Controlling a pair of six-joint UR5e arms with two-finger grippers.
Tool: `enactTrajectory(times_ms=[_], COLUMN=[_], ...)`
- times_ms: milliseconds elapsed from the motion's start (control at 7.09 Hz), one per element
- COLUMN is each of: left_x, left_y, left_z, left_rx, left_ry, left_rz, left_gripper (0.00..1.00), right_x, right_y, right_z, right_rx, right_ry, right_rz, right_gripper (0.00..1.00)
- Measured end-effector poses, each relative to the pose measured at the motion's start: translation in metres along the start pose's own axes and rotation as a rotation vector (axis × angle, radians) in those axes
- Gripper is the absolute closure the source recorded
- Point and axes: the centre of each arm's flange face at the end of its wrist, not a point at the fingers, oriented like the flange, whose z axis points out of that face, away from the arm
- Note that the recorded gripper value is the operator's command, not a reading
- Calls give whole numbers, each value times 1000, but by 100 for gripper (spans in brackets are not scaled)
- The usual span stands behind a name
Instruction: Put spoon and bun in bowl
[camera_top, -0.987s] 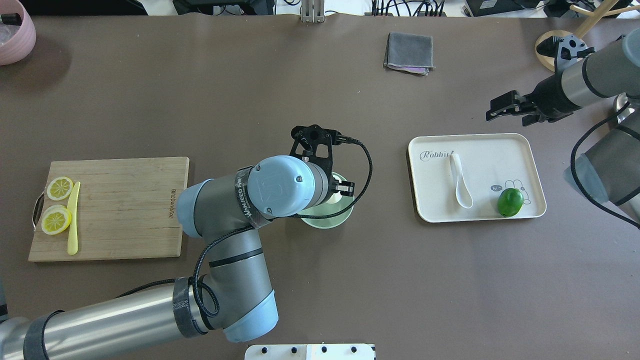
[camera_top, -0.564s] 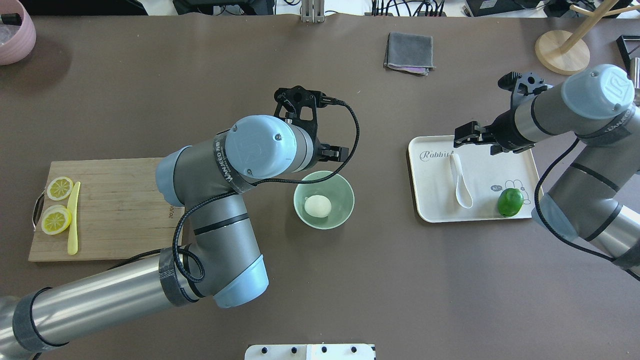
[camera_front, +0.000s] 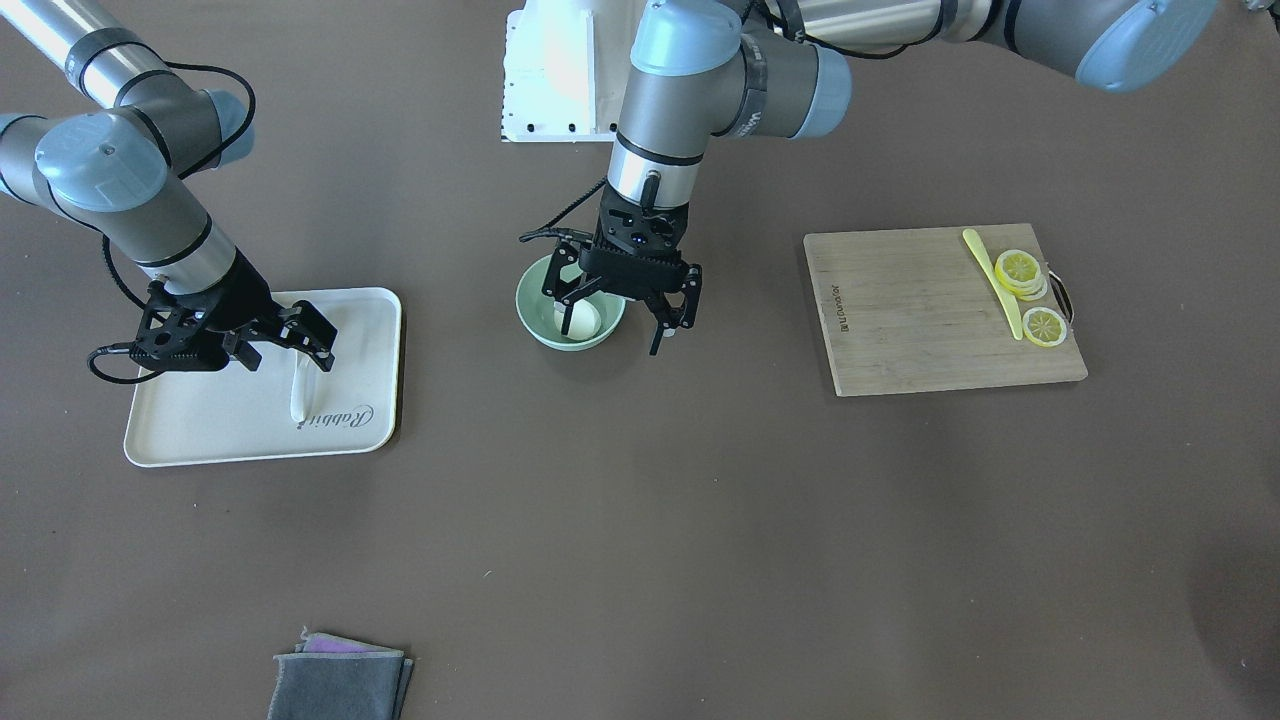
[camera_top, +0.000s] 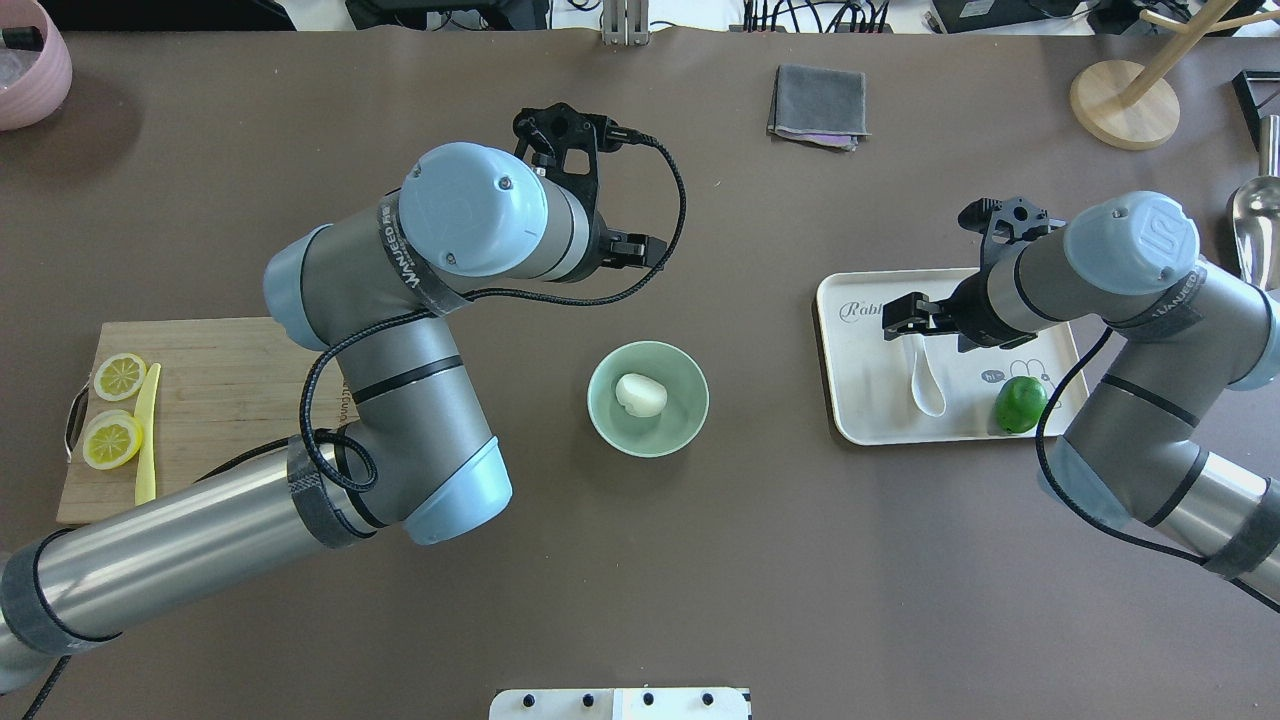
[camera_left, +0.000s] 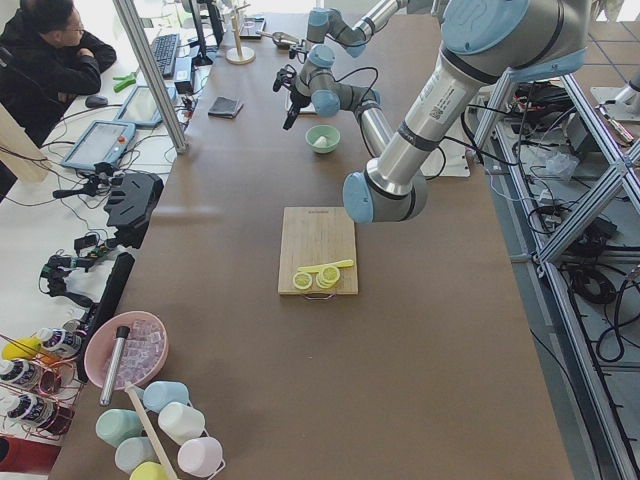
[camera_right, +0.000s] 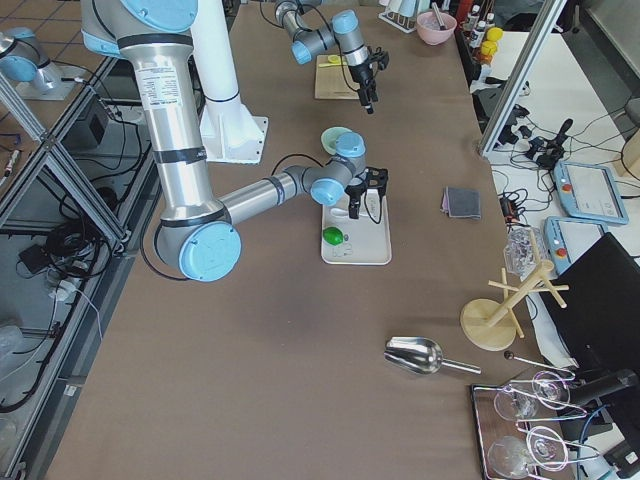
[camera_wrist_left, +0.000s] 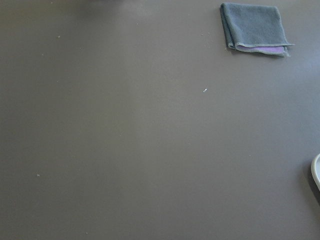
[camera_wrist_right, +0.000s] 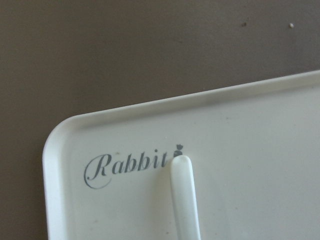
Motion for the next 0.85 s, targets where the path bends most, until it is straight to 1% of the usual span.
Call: enactTrajectory(times_ms=[141, 282, 564, 846], left_x=[-2, -3, -5, -7], left_y=[-3, -3, -4, -5], left_z=[-1, -1, 0, 0], left_rx=[2, 2, 1, 3], left_ry=[-1, -2, -4, -6], left_rz=[-1, -1, 13, 18], left_gripper=[2, 2, 2, 2], right_x=[1, 2, 5, 1], right_y=[3, 4, 5, 2], right_z=[4, 7, 15, 18], right_rx=[-11, -21, -30, -32], right_ry=[19, 36, 60, 79], right_rz=[-1, 0, -4, -4], right_gripper=[19, 22, 24, 32])
